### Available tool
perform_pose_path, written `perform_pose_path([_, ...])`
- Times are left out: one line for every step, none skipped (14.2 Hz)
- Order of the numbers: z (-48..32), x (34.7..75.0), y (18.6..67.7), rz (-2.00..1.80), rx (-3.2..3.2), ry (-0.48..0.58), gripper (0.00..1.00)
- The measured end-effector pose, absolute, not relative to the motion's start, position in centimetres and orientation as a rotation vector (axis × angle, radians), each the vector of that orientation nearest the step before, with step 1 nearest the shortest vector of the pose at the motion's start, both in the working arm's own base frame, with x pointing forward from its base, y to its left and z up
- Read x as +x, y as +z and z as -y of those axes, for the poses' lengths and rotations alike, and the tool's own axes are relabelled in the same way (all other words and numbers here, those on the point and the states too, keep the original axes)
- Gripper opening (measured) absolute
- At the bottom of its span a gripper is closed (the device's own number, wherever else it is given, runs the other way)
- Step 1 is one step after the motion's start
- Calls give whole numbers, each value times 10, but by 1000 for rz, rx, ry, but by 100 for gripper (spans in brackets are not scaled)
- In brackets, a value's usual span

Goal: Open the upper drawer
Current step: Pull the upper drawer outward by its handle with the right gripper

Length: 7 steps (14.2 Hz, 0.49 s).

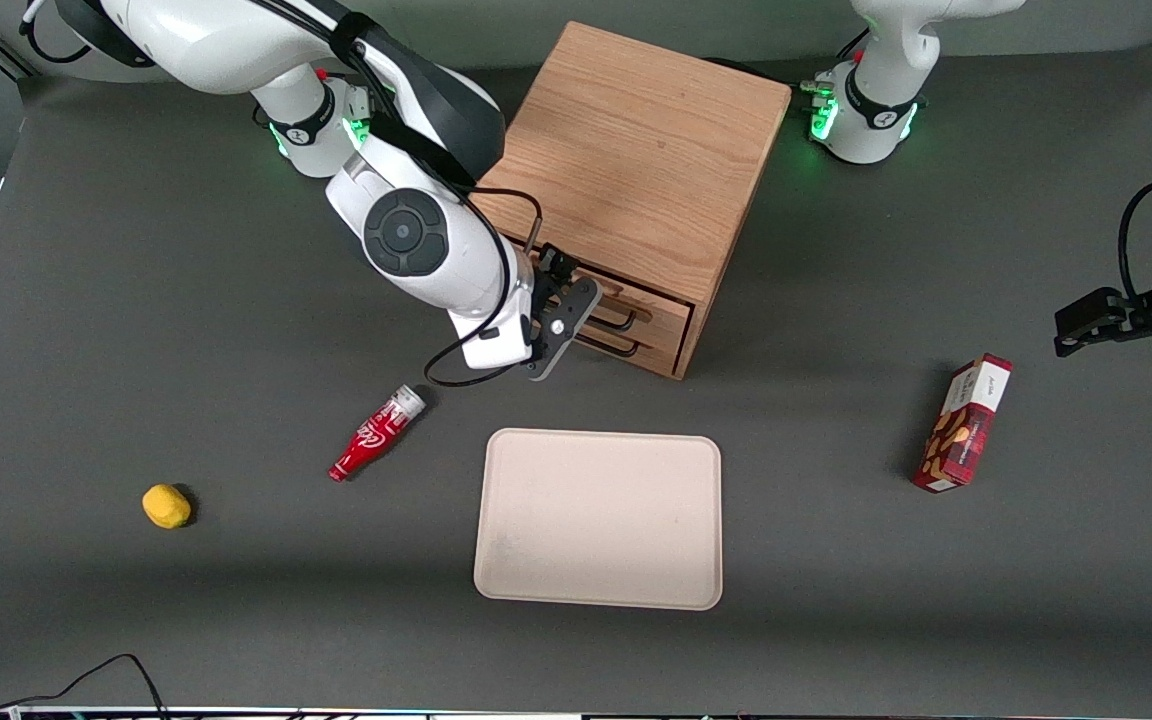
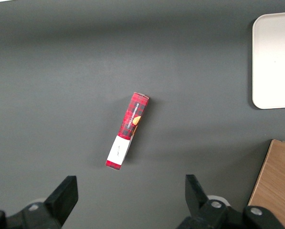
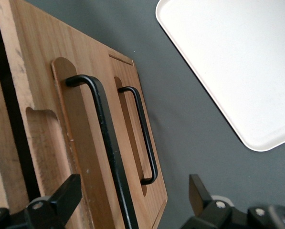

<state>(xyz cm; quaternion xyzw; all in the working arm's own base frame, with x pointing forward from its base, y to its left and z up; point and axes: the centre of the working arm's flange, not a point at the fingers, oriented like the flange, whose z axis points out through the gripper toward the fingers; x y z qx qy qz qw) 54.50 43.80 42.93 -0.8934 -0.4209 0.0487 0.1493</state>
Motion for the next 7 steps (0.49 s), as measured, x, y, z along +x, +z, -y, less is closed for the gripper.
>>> perform_pose_path([-438, 545, 426, 1208, -2566, 129, 100])
perform_pose_path([-439, 545, 420, 1205, -2566, 118, 100])
perform_pose_path([-438, 546, 416, 1201, -2565, 106, 100])
perform_pose_path([-437, 546, 412, 1201, -2564, 101, 100])
perform_pose_path([-436, 548, 409, 1205, -2561, 93, 100])
perform_pose_path([-434, 549, 406, 1212, -2558, 90, 100])
perform_pose_path([-432, 551, 404, 1220, -2554, 85, 100])
